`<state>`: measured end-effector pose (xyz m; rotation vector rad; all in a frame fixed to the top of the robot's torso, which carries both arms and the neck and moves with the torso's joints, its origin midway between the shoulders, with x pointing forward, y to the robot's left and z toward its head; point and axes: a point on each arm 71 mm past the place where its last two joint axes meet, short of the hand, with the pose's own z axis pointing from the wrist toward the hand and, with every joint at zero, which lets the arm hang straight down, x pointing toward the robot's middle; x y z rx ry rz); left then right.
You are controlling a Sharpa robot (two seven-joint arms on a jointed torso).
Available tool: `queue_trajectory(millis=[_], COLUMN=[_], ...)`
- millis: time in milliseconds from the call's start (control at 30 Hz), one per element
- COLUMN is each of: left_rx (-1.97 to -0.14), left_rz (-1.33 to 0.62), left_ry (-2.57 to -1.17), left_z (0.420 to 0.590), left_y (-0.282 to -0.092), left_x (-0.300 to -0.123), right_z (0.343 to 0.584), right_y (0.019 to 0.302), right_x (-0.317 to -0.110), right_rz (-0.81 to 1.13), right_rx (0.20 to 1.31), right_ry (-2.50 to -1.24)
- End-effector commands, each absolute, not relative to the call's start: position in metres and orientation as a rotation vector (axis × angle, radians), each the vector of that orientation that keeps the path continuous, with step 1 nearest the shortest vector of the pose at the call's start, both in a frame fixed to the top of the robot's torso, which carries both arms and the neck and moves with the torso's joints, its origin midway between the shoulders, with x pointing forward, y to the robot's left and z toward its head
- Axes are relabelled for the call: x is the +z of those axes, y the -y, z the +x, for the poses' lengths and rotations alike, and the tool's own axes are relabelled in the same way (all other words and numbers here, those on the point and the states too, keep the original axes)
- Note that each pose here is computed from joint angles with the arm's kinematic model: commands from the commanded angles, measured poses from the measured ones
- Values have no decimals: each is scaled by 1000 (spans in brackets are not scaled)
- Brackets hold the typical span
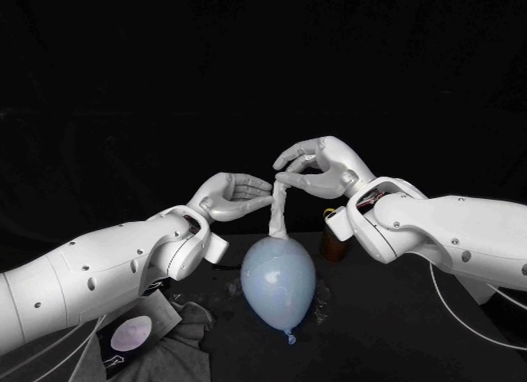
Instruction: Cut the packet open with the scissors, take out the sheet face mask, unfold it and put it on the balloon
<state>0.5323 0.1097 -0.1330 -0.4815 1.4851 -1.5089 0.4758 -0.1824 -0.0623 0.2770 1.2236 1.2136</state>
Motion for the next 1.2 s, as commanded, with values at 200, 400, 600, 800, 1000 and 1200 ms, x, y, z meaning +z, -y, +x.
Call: queue_trajectory(millis=[200,400,600,800,1000,1200], left_rx=[-1573,-1595,-1607,-1620,-1627,-1627], left_rz=[-378,-348,-338,-342,-347,-356], left_ry=[-1513,-1537,-1553,-1561,-1553,-1542], left_z=[526,524,524,524,523,523], left_y=[-96,-96,-98,-98,-97,-96], left_x=[-131,-131,-132,-133,-132,-131], right_z=[474,475,476,476,476,476], right_y=[178,180,181,182,181,181], right_x=[-62,-62,-62,-62,-63,-63], right_rz=[249,252,254,256,255,256], right_rx=[1227,1223,1219,1217,1221,1220], right_ry=[-1227,-1224,-1223,-1223,-1228,-1232])
